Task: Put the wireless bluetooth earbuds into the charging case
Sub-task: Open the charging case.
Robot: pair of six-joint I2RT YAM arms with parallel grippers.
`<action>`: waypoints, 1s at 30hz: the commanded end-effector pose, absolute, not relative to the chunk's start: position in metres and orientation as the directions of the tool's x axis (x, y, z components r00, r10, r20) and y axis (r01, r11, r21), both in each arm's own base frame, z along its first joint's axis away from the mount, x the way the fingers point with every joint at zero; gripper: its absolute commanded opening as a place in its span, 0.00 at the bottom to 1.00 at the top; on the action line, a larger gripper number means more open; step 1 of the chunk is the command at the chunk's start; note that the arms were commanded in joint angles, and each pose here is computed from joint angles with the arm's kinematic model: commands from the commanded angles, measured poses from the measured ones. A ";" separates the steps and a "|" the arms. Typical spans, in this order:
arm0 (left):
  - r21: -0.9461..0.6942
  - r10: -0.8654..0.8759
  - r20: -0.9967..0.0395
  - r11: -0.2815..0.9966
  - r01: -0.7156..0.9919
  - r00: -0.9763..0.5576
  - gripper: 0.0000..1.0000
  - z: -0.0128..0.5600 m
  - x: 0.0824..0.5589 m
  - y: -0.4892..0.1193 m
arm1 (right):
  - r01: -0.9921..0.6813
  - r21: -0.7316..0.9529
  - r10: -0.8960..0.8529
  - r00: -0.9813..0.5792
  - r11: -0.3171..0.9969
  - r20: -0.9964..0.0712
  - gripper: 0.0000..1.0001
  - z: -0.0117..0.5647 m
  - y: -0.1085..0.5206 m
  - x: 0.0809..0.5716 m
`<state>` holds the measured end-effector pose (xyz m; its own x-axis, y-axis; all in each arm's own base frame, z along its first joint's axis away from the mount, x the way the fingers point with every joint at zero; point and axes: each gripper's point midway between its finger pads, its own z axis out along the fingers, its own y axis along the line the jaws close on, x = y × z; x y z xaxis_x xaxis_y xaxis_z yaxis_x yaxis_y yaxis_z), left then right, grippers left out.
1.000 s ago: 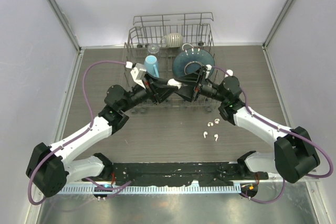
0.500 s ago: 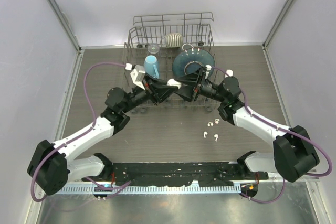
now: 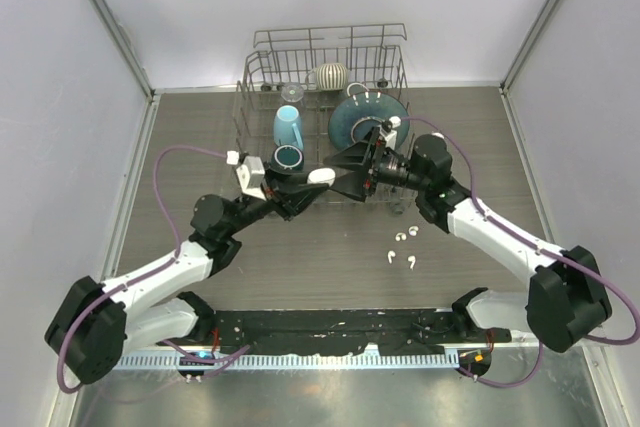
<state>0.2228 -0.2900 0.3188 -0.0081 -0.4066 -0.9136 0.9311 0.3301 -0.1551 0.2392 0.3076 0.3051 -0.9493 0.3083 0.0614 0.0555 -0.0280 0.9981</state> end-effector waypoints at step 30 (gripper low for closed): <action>0.070 -0.431 -0.873 0.353 0.933 0.229 0.00 0.350 0.192 -0.268 | -0.499 0.800 0.165 -0.805 0.332 -0.570 0.81 0.330 0.305 0.213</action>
<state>0.2054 -0.2679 0.3235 0.1834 -0.3602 -0.9147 0.9162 0.3999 0.0262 0.2056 0.2996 0.3087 -0.8387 0.1167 -0.5320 -0.4618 0.3656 0.8082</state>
